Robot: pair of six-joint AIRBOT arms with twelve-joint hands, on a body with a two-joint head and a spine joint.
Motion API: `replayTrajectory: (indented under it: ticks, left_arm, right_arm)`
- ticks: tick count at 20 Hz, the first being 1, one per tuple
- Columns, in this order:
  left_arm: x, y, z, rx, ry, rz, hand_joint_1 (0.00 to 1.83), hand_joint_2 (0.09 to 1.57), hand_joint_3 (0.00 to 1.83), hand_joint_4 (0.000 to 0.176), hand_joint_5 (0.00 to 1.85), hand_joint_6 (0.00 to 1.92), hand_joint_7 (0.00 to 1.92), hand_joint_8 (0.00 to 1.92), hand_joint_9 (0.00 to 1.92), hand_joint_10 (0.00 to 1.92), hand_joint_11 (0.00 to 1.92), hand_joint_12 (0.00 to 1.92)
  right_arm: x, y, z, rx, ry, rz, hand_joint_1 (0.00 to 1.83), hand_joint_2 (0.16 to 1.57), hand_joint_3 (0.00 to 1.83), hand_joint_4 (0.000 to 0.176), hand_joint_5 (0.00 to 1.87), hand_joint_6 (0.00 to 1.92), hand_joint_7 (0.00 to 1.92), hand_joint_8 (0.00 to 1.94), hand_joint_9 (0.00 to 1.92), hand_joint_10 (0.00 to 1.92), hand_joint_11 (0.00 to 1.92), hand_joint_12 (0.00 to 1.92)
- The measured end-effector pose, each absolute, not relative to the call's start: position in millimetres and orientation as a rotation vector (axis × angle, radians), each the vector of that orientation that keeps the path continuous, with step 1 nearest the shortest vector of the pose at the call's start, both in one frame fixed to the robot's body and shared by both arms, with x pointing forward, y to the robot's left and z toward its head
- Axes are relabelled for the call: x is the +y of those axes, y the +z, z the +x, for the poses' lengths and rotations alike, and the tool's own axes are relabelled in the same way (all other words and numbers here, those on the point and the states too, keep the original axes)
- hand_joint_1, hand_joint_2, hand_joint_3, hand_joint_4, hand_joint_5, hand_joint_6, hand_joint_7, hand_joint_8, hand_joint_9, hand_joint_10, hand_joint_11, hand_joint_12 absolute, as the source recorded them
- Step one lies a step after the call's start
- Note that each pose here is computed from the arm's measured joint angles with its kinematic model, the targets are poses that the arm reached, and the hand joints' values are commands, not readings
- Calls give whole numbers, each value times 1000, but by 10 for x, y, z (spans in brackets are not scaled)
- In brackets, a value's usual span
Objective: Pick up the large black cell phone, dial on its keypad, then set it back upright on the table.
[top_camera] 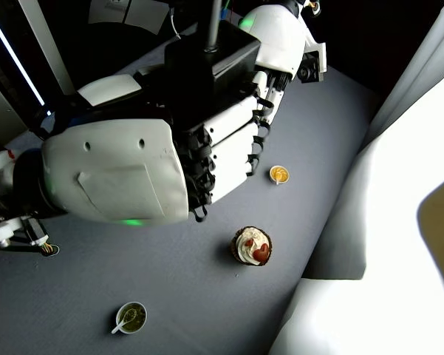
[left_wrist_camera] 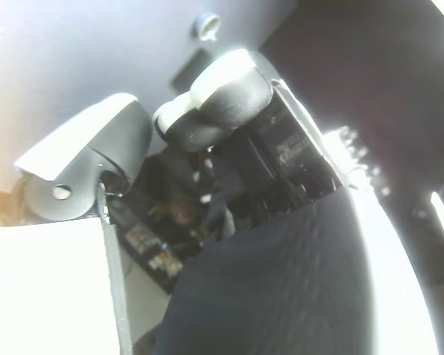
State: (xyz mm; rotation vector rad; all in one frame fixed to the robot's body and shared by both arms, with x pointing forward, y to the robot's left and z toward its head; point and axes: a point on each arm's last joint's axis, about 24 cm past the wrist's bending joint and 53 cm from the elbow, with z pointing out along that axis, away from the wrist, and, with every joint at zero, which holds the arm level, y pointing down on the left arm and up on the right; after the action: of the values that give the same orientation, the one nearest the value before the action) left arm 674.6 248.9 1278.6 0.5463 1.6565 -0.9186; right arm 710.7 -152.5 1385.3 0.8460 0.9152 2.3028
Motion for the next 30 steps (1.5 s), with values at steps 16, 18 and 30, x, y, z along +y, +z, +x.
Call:
replayTrajectory:
  ticks: [16, 18, 30]
  left_arm:
    - [2582, 12817, 6162, 1795, -1195, 534, 370, 1215, 3, 42, 342, 5, 545, 200, 410, 679, 159, 1433]
    - [2569, 12953, 6183, 1766, -1266, 460, 208, 1276, 1, 56, 352, 2, 453, 13, 364, 207, 7, 1102]
    - [2791, 13148, 6595, 1757, -1388, -18, 0, 1067, 0, 13, 85, 0, 120, 0, 116, 0, 0, 372]
  right_arm:
    - [-1719, 13416, 7209, 894, 2256, 917, 1371, 1127, 0, 0, 994, 842, 920, 1065, 865, 1334, 765, 1260]
    - [-1694, 13373, 7184, 903, 2257, 904, 1372, 1121, 0, 0, 993, 871, 925, 1023, 890, 1302, 804, 1209]
    - [-1974, 13082, 7202, 853, 2211, 950, 1486, 1125, 0, 0, 971, 830, 848, 1146, 907, 1142, 769, 1596]
